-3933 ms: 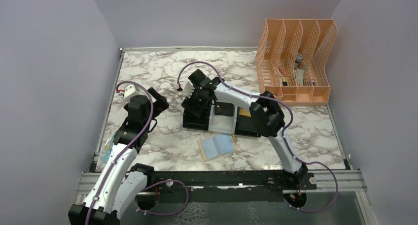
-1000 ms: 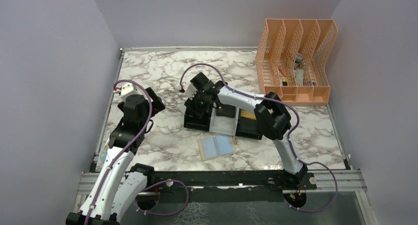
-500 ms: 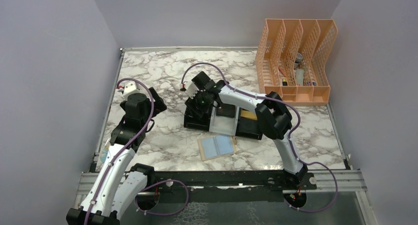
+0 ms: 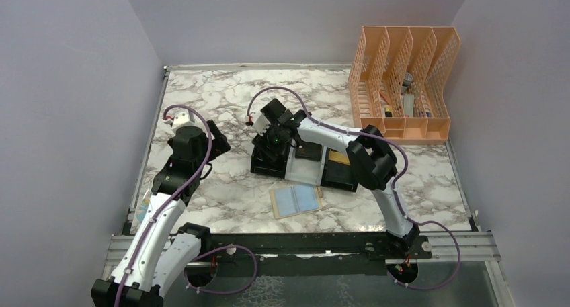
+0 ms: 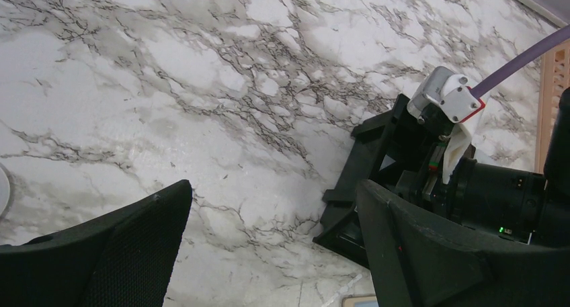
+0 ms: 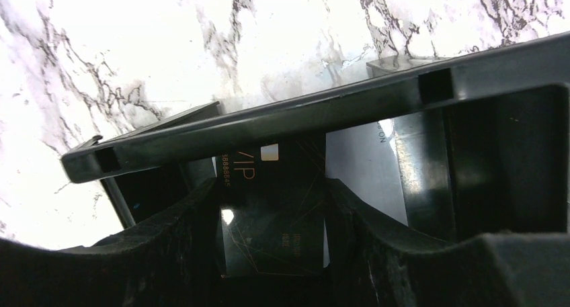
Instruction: Take the credit cards out of the card holder
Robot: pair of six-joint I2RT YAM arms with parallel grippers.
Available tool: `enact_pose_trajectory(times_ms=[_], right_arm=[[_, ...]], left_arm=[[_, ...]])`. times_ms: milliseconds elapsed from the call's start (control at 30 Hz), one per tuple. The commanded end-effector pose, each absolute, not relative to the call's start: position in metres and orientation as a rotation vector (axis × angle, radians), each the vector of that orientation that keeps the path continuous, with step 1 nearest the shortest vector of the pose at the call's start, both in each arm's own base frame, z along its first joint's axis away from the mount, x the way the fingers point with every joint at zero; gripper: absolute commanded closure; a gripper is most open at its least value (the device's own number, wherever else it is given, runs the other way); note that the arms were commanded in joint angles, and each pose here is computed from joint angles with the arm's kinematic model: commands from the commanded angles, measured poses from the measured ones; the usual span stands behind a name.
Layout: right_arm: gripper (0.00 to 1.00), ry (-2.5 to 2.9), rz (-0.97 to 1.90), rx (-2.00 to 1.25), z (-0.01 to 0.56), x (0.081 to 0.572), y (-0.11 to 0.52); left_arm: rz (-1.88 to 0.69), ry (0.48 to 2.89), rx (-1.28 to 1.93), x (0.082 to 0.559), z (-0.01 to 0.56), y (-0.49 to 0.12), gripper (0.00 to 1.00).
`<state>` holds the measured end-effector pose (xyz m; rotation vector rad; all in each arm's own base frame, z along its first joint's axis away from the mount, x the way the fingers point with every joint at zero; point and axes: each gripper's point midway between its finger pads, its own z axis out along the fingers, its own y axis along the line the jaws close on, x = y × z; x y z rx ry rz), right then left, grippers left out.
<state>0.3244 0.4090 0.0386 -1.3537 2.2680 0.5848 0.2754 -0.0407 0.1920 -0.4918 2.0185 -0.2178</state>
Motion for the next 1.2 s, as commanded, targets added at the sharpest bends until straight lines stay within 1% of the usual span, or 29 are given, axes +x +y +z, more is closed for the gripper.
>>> enact_pose_trajectory(times_ms=[0,233,633,900,1167], right_arm=[[0.47,2.298,0.509,-1.359,0.02,0.331,0.4],[0.45,2.331,0.464,-1.363,0.008,0.33,0.393],[0.48,2.172,0.604,-1.228,0.079,0.339,0.417],[0.49,2.148,0.626,-1.238,0.094,0.333,0.414],[0.5,2.094,0.707,-1.228,0.113,0.326,0.421]], left_arm=[[-0.252,2.031,-0.49,0.276,0.187,-0.045,0.05],[-0.258,2.038,-0.489,0.276,0.185,-0.047,0.05],[-0.288,2.059,-0.457,0.276,0.184,-0.054,0.05],[-0.348,2.082,-0.447,0.275,0.177,-0.063,0.05],[-0.428,2.115,-0.422,0.272,0.17,-0.077,0.06]])
